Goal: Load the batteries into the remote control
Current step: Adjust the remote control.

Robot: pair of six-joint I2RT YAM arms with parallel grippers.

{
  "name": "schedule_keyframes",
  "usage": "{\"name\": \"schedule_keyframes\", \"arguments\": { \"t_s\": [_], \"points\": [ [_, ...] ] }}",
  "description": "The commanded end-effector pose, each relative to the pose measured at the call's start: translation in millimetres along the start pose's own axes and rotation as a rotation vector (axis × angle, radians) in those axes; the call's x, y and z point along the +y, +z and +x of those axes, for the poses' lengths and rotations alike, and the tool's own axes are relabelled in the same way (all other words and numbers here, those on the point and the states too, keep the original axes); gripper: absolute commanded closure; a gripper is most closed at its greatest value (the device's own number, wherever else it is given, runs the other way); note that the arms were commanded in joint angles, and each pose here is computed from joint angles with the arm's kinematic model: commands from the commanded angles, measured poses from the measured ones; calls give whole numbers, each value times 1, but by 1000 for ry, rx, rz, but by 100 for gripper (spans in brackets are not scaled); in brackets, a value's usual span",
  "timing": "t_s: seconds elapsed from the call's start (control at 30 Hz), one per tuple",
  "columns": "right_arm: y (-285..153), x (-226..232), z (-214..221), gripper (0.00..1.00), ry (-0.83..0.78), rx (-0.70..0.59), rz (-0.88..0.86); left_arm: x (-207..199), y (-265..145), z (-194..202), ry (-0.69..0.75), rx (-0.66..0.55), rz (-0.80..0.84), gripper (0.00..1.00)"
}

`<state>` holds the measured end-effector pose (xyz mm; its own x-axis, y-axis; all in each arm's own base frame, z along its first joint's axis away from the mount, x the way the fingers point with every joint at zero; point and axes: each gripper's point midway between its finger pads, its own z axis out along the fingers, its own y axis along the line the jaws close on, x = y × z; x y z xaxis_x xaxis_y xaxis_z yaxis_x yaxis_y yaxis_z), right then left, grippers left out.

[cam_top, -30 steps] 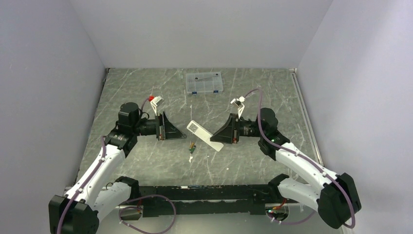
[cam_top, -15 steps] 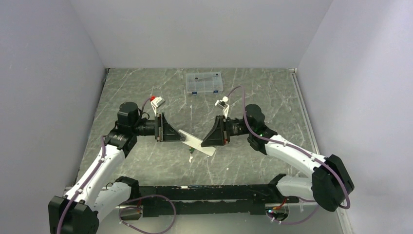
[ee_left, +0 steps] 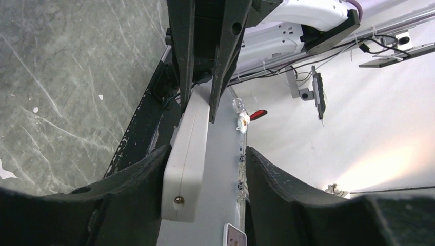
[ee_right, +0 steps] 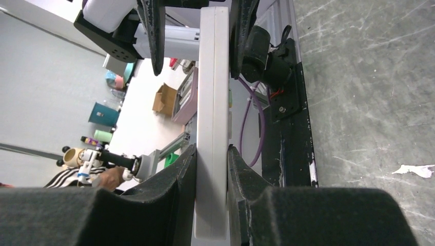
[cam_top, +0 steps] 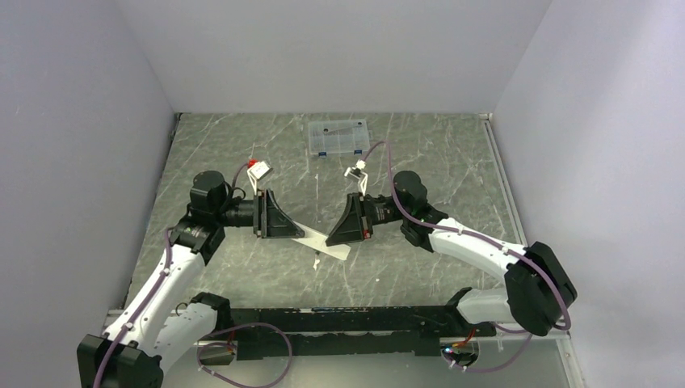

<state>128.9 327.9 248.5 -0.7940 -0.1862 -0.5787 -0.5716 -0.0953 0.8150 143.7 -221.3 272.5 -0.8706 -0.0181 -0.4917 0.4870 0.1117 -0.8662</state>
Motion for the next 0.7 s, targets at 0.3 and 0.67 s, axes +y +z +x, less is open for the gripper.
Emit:
{"name": "schedule_keyframes", "arguments": {
  "t_s": [0.3, 0.67],
  "points": [
    [5, 20, -19, 100, -61, -18, -74, -18, -5, 3, 85, 23, 50, 81],
    [2, 20, -19, 75, -93, -30, -31, -16, -5, -1, 96, -8, 20, 100]
  ]
}}
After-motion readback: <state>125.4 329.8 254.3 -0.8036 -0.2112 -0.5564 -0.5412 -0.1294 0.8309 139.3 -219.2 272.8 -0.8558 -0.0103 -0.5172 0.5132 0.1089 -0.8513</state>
